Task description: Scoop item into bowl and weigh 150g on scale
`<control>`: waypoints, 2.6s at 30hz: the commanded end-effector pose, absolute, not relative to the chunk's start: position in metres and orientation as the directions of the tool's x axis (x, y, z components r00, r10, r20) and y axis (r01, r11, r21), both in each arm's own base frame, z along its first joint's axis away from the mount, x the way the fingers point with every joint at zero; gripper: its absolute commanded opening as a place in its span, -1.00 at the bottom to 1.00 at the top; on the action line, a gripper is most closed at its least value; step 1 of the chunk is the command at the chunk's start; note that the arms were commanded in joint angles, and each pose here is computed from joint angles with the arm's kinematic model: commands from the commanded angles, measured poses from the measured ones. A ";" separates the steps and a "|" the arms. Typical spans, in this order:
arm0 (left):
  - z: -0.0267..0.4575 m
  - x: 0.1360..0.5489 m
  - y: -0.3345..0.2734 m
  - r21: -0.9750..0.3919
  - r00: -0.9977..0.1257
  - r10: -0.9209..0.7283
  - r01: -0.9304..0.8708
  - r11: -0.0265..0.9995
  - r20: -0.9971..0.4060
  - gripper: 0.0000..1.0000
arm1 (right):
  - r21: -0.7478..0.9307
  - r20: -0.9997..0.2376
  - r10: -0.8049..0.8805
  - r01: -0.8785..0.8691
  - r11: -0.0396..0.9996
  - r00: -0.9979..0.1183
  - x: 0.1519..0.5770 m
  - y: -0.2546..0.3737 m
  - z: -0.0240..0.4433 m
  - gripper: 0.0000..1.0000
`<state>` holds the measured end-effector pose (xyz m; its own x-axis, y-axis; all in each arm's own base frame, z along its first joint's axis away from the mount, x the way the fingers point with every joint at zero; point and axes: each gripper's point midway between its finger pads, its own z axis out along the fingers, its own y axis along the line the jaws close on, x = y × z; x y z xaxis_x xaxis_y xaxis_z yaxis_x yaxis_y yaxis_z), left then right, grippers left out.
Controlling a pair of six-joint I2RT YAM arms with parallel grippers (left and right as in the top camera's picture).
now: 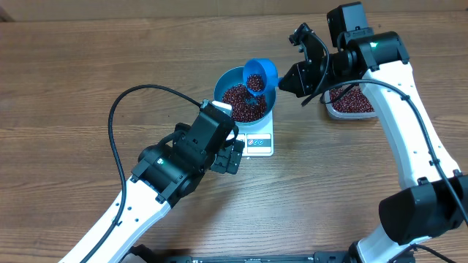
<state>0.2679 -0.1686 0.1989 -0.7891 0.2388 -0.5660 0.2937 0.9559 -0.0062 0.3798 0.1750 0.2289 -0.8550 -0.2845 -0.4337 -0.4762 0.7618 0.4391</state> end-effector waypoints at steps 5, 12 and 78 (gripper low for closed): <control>0.211 0.272 -0.168 -0.016 -0.773 0.218 0.283 0.959 -0.595 0.99 | 0.358 -0.472 -0.323 -0.513 0.780 -0.821 0.374 0.188 0.244 -0.92; 0.211 0.272 -0.168 -0.016 -0.773 0.219 0.283 0.959 -0.595 0.99 | 0.275 -0.455 -0.289 -0.442 0.854 -0.842 0.383 0.176 0.237 -0.92; 0.211 0.272 -0.168 -0.016 -0.773 0.219 0.283 0.959 -0.595 0.99 | 0.025 -0.473 -0.454 -0.526 0.850 -0.755 0.377 0.203 0.232 -0.92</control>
<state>0.2679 -0.1687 0.1989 -0.7889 0.2386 -0.5663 0.2937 0.9559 -0.0064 0.3749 0.2006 0.2101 -0.7724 -0.4783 -0.4178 -0.5358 0.8440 0.0242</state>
